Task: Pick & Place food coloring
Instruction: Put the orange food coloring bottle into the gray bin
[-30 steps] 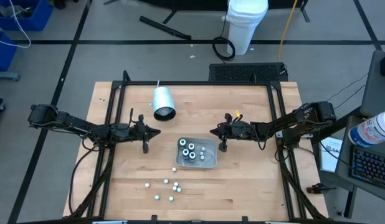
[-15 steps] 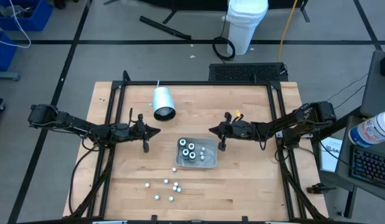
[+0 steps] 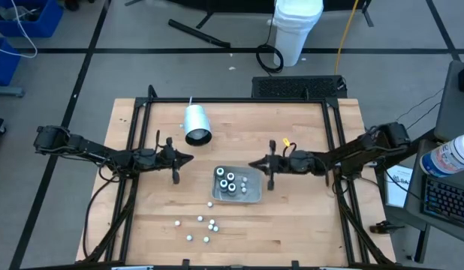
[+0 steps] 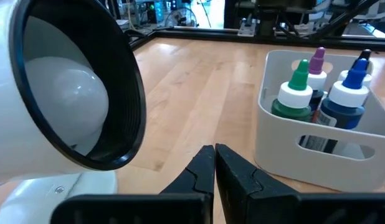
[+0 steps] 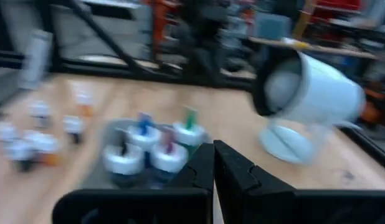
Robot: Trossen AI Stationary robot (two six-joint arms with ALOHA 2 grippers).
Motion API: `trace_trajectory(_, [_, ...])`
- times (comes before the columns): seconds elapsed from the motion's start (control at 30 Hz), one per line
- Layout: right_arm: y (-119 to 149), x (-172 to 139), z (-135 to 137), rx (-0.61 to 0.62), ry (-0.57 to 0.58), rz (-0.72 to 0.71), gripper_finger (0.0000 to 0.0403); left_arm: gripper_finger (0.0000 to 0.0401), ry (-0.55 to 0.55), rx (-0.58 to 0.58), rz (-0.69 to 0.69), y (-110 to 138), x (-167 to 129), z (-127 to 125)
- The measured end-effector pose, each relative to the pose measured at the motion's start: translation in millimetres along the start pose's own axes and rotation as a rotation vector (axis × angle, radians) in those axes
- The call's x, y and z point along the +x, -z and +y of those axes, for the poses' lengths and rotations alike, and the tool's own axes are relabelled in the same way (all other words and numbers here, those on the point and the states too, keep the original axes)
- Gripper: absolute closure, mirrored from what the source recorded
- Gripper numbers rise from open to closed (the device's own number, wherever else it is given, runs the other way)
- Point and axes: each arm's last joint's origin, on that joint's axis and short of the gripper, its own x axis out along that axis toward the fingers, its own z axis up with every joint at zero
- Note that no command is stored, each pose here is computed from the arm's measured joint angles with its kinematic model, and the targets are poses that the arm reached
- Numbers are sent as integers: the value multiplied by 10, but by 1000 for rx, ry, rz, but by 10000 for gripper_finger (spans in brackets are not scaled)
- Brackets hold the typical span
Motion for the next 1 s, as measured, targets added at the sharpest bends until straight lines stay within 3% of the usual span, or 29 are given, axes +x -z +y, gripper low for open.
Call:
trace_trajectory(0.17, [-253, 16, 316, -65, -110, 46, 403, 382, 4, -37, -5, -5, 0, -2])
trace_trajectory(0.33, [-700, 232, 579, 1, -153, 227, 403, 382, 9, -64, -42, -43, -1, -5])
trace_trajectory(0.43, [-810, 343, 678, 21, -152, 287, 403, 382, 17, -124, -71, -72, -3, -8])
trace_trajectory(0.5, [-886, 398, 743, 29, -219, 284, 403, 382, 21, -150, -77, -78, -4, -9])
trace_trajectory(0.6, [-939, 485, 877, 57, -289, 279, 403, 382, 52, -165, -72, -78, -4, -18])
trace_trajectory(0.8, [-888, 828, 1232, 73, -313, 352, 403, 382, 105, -158, -70, -83, -6, -33])
trace_trajectory(1.0, [-812, 1126, 1635, 10, -583, 446, 403, 382, 105, -151, -69, -82, -6, -33])
